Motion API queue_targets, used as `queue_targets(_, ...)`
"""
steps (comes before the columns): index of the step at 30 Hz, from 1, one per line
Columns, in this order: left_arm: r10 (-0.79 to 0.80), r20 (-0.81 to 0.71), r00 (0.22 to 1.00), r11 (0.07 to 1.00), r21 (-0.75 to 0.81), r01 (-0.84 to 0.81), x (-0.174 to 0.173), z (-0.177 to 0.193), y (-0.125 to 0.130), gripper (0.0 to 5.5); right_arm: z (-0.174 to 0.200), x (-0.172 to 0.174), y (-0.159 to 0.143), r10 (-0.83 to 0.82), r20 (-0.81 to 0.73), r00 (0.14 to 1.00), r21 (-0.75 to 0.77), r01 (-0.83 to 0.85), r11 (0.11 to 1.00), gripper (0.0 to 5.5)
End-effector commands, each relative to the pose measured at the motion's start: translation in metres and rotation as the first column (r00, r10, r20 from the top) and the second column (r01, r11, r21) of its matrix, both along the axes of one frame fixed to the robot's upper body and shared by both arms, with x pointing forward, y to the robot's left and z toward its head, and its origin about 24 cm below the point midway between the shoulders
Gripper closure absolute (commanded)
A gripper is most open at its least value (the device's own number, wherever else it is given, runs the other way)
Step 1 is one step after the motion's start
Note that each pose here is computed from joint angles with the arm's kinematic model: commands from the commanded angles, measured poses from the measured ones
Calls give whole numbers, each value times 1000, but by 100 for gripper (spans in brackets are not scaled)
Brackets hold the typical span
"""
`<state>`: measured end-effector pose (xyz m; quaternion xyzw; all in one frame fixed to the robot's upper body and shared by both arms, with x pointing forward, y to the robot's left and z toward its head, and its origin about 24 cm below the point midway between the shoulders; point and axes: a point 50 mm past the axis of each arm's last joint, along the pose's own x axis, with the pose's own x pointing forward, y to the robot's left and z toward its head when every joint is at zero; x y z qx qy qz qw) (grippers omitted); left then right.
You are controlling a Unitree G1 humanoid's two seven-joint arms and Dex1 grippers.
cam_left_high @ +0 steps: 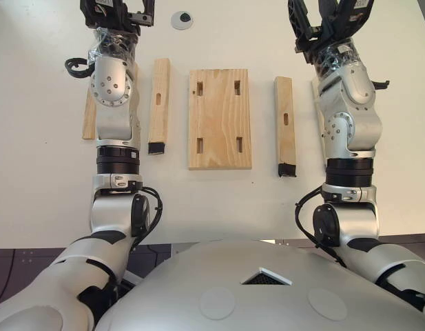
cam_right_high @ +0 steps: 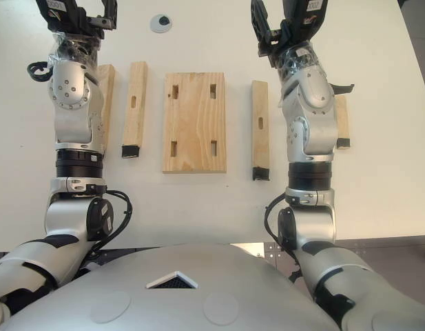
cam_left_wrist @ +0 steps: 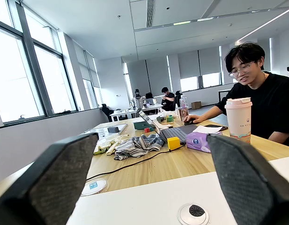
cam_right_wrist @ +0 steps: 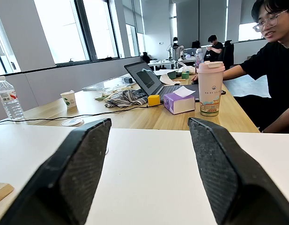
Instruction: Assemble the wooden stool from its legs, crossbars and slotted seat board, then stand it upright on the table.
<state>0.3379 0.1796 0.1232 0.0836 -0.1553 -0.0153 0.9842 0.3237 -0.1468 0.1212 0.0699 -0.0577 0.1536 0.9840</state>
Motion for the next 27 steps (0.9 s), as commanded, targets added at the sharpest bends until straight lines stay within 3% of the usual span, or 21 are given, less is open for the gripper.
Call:
queue_targets(1,7,4,1000,1000,5,-7,0,1,1,126,3,2,1,6,4,1000,-8,-6,1000,248)
queue_targets(27,8,-1,1000,1000,-1,-8,-1,-1,1,126,1,1,2,4,-4,1000,-12,-4,1000,248)
